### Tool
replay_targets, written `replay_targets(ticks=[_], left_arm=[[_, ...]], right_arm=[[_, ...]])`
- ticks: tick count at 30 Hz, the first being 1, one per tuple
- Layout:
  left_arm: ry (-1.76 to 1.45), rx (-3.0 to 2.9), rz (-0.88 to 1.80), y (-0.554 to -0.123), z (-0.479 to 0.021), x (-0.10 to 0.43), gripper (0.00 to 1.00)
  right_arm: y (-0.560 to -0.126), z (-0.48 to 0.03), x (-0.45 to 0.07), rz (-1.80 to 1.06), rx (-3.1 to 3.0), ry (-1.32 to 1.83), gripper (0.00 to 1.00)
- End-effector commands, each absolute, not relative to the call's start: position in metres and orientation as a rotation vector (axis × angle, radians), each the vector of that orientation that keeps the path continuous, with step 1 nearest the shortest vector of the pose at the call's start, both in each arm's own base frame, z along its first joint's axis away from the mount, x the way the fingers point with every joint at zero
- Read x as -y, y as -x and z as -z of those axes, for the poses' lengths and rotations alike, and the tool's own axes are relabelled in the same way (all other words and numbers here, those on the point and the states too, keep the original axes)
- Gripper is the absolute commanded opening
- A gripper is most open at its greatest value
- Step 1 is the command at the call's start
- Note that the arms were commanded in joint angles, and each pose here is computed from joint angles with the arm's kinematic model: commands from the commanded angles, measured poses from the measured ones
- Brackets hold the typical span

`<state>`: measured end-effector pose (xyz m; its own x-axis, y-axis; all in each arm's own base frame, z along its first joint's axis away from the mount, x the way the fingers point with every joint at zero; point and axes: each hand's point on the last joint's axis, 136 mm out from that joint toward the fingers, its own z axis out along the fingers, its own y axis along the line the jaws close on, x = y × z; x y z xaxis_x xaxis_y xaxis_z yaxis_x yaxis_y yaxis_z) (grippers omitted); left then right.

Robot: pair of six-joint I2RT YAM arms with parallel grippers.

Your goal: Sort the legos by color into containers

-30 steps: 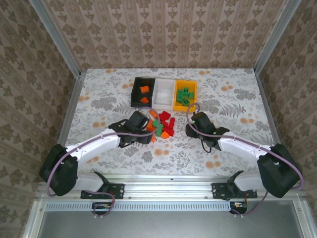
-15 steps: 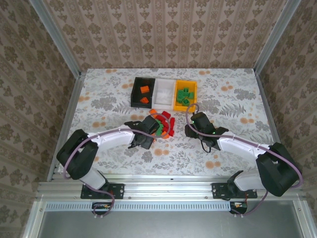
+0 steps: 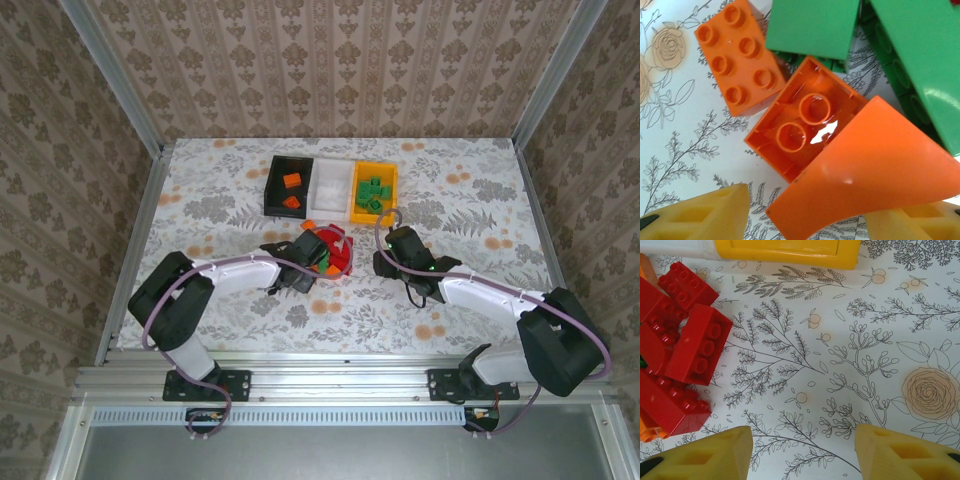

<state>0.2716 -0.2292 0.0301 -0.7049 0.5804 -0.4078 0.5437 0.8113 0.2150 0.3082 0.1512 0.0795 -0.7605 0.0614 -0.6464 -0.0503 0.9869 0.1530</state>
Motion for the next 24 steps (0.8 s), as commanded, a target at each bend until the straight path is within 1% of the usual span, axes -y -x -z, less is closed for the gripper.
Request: replay_targets(ticks=[1, 7, 9, 13, 19, 24], left_arm=[[-0.891, -2.511, -0.040, -0.270, -0.027, 0.240, 0.59], [-0.909, -2.524, 0.004, -0.265, -0.018, 0.245, 0.50], [-0.917, -2.521, -0.003, -0.260, -0.021, 0.245, 0.49], [-0.929, -2.508, 0.002, -0.246, -0.033, 0.246, 0.49], [-0.970, -2.492, 0.168, -0.221, -0.040, 0.268, 0.48], [-0.947, -2.484, 0.137, -0.225, -0.046, 0.262, 0.49]], right_arm=[[-0.308, -0.085, -0.153, -0.211, -2.407, 0.011, 0.58], [-0.309, -0.084, -0.153, -0.208, -2.410, 0.013, 0.57], [-0.309, -0.083, -0.153, -0.208, -2.414, 0.014, 0.58], [-0.309, -0.083, -0.154, -0.211, -2.416, 0.015, 0.58], [-0.309, -0.084, -0.153, -0.201, -2.410, 0.016, 0.57], [-0.308, -0.087, -0.151, -0.195, -2.404, 0.015, 0.57]])
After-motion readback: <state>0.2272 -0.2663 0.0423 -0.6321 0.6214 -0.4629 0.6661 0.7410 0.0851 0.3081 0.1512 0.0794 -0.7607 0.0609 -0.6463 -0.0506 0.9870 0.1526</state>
